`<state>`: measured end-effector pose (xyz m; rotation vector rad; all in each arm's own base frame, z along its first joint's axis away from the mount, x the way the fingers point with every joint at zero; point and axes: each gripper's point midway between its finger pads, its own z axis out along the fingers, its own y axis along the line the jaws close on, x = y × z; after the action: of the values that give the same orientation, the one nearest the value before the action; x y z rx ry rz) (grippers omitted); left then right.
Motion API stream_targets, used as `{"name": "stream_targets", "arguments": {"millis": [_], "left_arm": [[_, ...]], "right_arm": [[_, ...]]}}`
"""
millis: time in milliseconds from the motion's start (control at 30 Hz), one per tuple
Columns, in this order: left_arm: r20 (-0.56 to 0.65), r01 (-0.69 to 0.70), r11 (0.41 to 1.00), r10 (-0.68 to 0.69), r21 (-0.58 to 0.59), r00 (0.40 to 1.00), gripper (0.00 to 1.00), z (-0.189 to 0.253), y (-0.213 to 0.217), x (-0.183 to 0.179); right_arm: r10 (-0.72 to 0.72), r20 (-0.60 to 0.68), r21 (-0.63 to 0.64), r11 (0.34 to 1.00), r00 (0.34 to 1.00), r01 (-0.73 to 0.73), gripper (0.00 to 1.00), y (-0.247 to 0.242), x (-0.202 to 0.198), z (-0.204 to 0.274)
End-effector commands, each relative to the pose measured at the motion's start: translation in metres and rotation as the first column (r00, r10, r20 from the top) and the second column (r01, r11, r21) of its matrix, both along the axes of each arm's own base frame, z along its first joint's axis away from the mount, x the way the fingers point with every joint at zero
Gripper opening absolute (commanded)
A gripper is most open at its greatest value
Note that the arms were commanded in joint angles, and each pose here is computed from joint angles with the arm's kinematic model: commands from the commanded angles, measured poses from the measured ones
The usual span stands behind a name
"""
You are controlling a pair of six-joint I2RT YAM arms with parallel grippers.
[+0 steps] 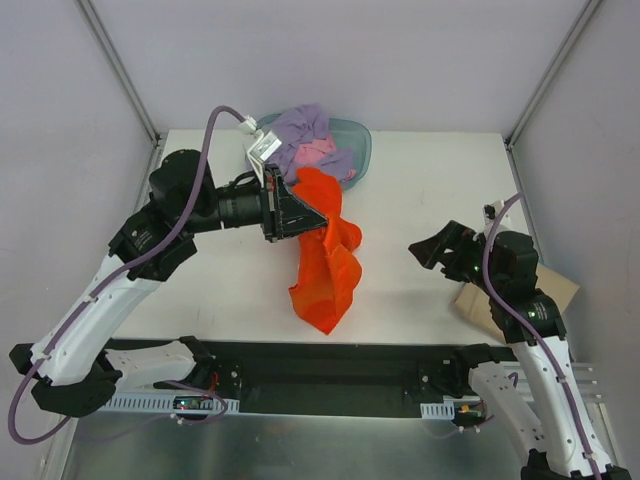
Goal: Fold and stack the t-shirts
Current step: Move the tshirt to the center of the board
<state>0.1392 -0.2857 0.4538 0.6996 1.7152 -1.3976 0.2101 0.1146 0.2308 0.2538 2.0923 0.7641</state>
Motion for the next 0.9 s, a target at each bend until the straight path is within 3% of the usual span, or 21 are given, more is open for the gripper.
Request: {"name": "stream_targets", "arguments": {"millis": [0,200,300,367,433,467,667,867], "left_arm": [[-0.024,-0.152,0.986,0.153,0.062,0.988,0.0,-0.034,-0.007,0.04],[-0.086,-0.261,0.938,0.286,0.228,0.954,0.0,-0.1,-0.028,0.093],[-0.103,-0.338,0.879,0.39,0.336,0.915,0.13,-0.135,-0.032,0.124],[-0.124,-0.351,0.826,0.444,0.442,0.888,0.38,-0.168,-0.031,0.136],[-0.146,-0.335,0.8,0.458,0.497,0.877,0.73,-0.186,-0.033,0.14],[-0.151,-0.334,0.789,0.467,0.515,0.871,0.99,-0.191,-0.032,0.141],[-0.125,-0.423,0.683,0.598,0.595,0.791,0.99,-0.219,0.003,0.137],[-0.124,-0.497,0.578,0.723,0.647,0.679,0.99,-0.254,0.061,0.115]], "right_arm": [[0.022,0.078,0.04,0.999,0.997,-0.025,0.97,0.005,-0.004,0.022],[0.021,0.05,0.01,1.0,0.998,-0.022,0.97,0.003,-0.002,0.022],[0.024,0.026,0.006,1.0,0.999,-0.024,0.97,0.003,0.001,0.017],[0.048,0.012,0.005,0.999,0.999,-0.048,0.97,0.007,-0.002,0.016],[0.052,0.022,0.002,0.999,0.998,-0.052,0.97,0.006,-0.004,0.018],[0.037,0.026,-0.007,0.999,0.999,-0.037,0.96,0.003,-0.003,0.017],[0.065,0.055,-0.019,0.998,0.996,-0.064,0.97,0.005,-0.006,0.015],[0.043,-0.038,-0.073,0.996,0.998,-0.046,0.97,-0.001,0.0,-0.014]]}}
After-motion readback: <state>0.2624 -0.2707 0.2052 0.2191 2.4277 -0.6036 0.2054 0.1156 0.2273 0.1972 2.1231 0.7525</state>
